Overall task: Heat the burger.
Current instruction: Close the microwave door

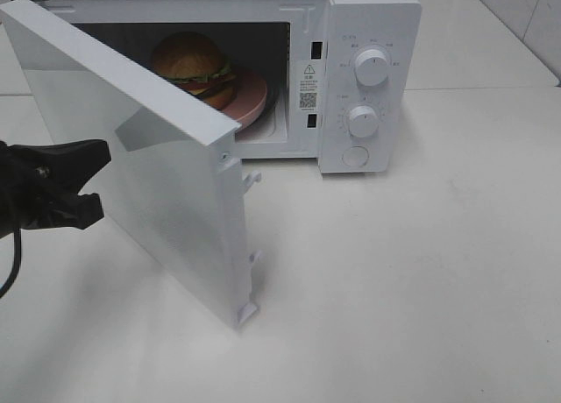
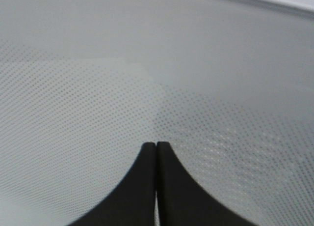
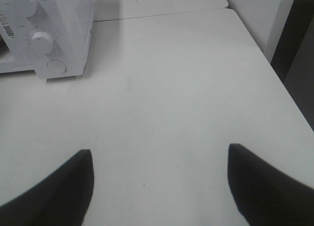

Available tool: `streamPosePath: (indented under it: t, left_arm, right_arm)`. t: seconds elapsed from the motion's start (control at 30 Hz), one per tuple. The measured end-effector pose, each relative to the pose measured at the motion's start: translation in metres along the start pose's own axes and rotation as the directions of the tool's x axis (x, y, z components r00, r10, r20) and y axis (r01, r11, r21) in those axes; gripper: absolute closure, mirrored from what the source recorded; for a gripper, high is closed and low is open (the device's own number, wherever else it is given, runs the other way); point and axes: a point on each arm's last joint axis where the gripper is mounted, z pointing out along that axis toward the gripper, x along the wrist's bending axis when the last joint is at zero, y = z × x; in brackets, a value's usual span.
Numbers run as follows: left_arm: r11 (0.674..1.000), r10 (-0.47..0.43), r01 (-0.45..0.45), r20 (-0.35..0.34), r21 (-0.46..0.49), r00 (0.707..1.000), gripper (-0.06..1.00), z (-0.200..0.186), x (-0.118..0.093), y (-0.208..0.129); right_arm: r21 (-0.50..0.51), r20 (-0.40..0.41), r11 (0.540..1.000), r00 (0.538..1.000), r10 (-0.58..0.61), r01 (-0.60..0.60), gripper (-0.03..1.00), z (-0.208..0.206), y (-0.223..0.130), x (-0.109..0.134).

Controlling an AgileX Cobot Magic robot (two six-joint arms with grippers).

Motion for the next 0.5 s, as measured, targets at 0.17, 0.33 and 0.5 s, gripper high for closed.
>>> streamPosePath:
  t: [0.17,0.33,0.5]
  left_arm:
    - [1.000,0.021,-0.020,0.017,-0.016,1.000,0.94,0.018,-0.013,0.003]
    - [1.000,-0.002,0.002,0.006,-0.030,1.000,0.94,0.031,-0.023,0.004]
    - [0.999,-0.008,0.008,-0.002,-0.052,1.000,0.94,0.049,-0.036,0.007]
  right_arm:
    - [0.000,0.000,1.000,1.000,0.000,0.000,0.26,0.000,0.000,0.000]
    - [0.000,0.000,1.000,1.000,0.000,0.000,0.26,0.000,0.000,0.000]
    - [0.000,0.000,1.000,1.000,0.000,0.000,0.26,0.000,0.000,0.000]
